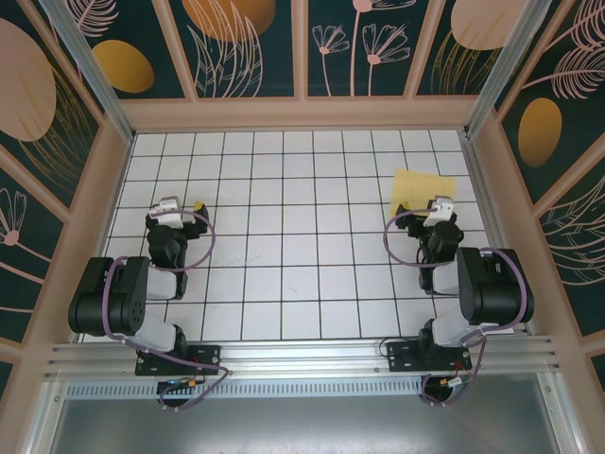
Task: Fold a paper plane with a square sheet of paper (pick it up from the middle)
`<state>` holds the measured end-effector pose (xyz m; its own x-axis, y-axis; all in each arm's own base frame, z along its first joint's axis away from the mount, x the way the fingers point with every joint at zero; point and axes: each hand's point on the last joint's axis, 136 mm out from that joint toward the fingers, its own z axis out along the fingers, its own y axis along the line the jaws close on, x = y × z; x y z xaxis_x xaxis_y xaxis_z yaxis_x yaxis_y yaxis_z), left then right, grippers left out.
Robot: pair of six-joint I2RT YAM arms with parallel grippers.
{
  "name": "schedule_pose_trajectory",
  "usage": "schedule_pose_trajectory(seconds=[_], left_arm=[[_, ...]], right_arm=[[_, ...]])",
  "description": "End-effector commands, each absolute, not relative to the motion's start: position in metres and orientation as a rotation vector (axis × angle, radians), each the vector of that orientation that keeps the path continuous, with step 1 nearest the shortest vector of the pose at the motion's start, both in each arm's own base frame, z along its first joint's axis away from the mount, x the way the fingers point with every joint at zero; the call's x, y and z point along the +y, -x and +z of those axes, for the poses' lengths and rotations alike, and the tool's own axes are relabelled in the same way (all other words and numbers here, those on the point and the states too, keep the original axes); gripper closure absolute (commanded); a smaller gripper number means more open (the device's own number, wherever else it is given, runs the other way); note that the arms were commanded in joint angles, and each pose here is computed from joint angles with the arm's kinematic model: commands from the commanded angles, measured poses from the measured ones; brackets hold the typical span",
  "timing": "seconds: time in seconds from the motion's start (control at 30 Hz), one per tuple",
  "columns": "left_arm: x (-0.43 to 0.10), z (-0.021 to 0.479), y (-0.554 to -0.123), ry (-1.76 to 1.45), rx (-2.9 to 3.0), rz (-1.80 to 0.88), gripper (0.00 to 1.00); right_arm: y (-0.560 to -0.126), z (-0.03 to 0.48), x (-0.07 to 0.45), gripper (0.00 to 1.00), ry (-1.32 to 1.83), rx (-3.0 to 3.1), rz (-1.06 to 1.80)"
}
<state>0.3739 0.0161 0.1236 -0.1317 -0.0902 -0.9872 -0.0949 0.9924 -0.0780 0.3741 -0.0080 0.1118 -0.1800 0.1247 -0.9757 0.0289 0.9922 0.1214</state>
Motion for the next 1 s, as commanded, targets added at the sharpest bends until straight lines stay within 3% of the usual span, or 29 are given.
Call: schedule_pose_trajectory(seconds=[0.0, 0.2, 0.47, 0.7, 0.97], left_arm=[[0.017, 0.142, -0.375, 0.133, 1.645, 0.007, 0.02], [0.030, 0.170, -0.366, 0.235, 1.627, 0.028, 0.01], [0.044, 0.214, -0.367, 0.475, 1.679, -0.046, 0.02], [0.041, 0.238, -0.379, 0.586, 1.747, -0.128, 0.01], [-0.001, 0.211, -0.416, 0.462, 1.935, -0.339, 0.02]], right_arm=[[-0.381, 0.127, -0.024, 0.01, -0.198, 1.727, 0.026], [-0.399, 0.156, -0.055, 0.01, -0.463, 1.795, -0.042], [-0.430, 0.157, -0.046, 0.01, -0.632, 2.040, 0.068], [-0.463, 0.118, -0.033, 0.01, -0.798, 2.217, 0.286], [-0.482, 0.062, -0.033, 0.05, -0.937, 2.335, 0.413]])
